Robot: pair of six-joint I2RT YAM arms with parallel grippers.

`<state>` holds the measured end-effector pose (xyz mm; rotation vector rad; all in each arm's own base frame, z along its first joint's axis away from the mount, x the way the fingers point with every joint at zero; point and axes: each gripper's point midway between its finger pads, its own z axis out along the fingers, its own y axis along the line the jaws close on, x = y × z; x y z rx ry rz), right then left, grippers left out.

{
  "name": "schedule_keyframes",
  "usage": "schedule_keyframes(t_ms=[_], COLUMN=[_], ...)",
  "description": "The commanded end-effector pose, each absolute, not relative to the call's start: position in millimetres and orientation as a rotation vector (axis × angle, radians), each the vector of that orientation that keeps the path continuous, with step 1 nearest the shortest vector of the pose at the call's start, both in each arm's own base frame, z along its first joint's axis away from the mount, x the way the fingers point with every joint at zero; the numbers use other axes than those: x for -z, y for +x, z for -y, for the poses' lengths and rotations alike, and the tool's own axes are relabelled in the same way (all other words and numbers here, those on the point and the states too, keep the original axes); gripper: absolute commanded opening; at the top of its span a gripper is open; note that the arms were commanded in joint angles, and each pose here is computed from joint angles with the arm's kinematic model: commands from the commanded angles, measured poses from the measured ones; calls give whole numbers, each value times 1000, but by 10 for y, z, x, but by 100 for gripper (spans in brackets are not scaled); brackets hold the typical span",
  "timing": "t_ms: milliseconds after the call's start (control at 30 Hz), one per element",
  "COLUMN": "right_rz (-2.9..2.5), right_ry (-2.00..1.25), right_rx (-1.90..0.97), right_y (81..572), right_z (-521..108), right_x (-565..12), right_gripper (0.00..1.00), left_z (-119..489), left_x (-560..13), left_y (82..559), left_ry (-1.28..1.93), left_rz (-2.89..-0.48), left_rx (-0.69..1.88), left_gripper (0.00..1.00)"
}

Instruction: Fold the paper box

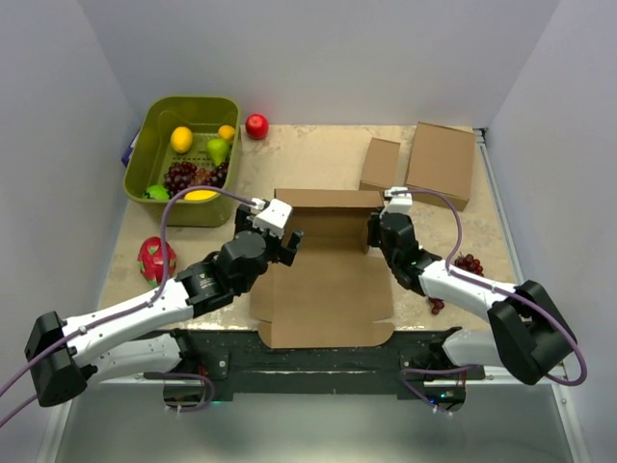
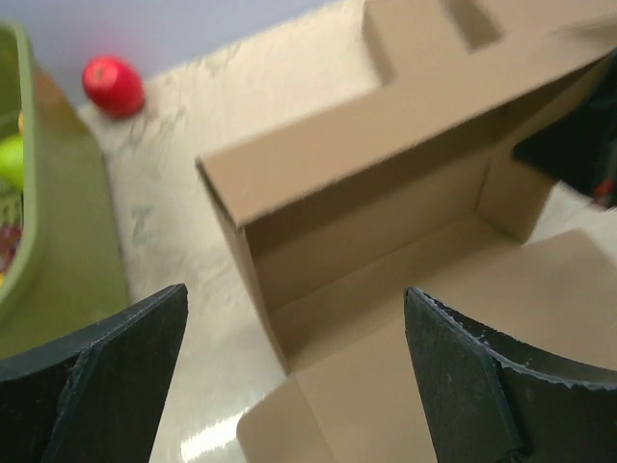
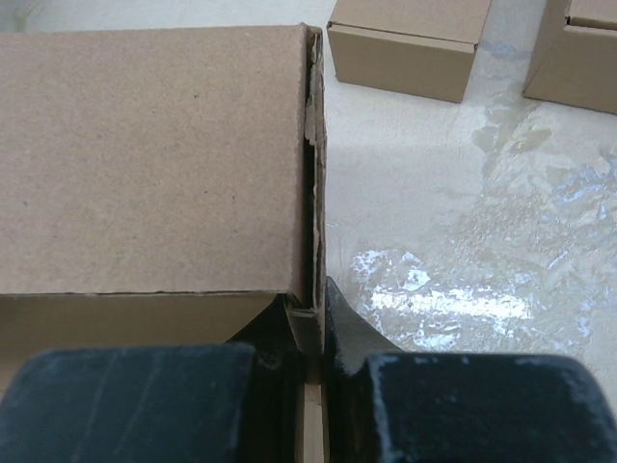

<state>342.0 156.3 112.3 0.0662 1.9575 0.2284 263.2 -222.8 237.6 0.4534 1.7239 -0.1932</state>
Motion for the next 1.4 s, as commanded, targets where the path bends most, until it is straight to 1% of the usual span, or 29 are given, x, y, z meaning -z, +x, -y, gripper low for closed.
schedule_keyframes(t_ms=[0,133,233,333,400,433,500,600,633,700,733,800,833,900,933,1000,1033,1067,1367], right_rz=[-1946,-1946,-1947,-1953,-1958,-1959,-1966,-1970,-1969,-1969,-1970,-1970,-1968,-1963,-1961,-1964,-1968,-1975,-2025], right_ry=[95,92,88,84,84,87,83,80,81,80,80,83,87,98,101,101,106,119,189], right_rx=[-288,-286,-291,-293,-291,-292,-293,-295,-293,-291,-286,-281,-280,-271,-256,-246,-234,-205,9], right_y=[3466,3449,3437,3434,3432,3432,3433,3443,3445,3452,3455,3466,3473,3495,3509,3531,3539,3542,3603], right_z=[-1661,-1649,-1653,-1661,-1660,-1661,-1671,-1684,-1682,-1683,-1678,-1676,-1675,-1670,-1648,-1649,-1637,-1594,-1338], right_x=[-1286,-1297,-1296,-1285,-1262,-1256,-1235,-1230,-1239,-1248,-1246,-1257,-1267,-1279,-1280,-1277,-1264,-1242,-1118], right_gripper=[0,0,0,0,0,0,0,0,0,0,0,0,0,0,0,0,0,0,0], left_z=[1930,1835,1865,1852,1874,1922,1971,2023,2051,2067,2070,2067,2060,2067,2070,2086,2086,2088,2006], left_x=[-2211,-2040,-1989,-1950,-1947,-1943,-1938,-1882,-1813,-1804,-1776,-1760,-1722,-1716,-1690,-1677,-1656,-1648,-1777], left_y=[2692,2739,2820,2908,2972,2981,3030,3114,3136,3182,3203,3229,3245,3265,3277,3287,3300,3302,3321], left_ry=[261,246,239,230,238,256,262,278,291,293,292,289,288,284,283,282,279,280,241], left_rz=[-1783,-1809,-1802,-1798,-1786,-1781,-1764,-1765,-1780,-1777,-1780,-1782,-1790,-1791,-1795,-1795,-1797,-1798,-1782], left_rx=[97,85,123,123,138,161,173,162,153,144,133,119,103,96,90,91,84,83,46], left_gripper=[98,99,99,98,95,90,86,78,72,64,55,45,35,26,17,9,2,0,0])
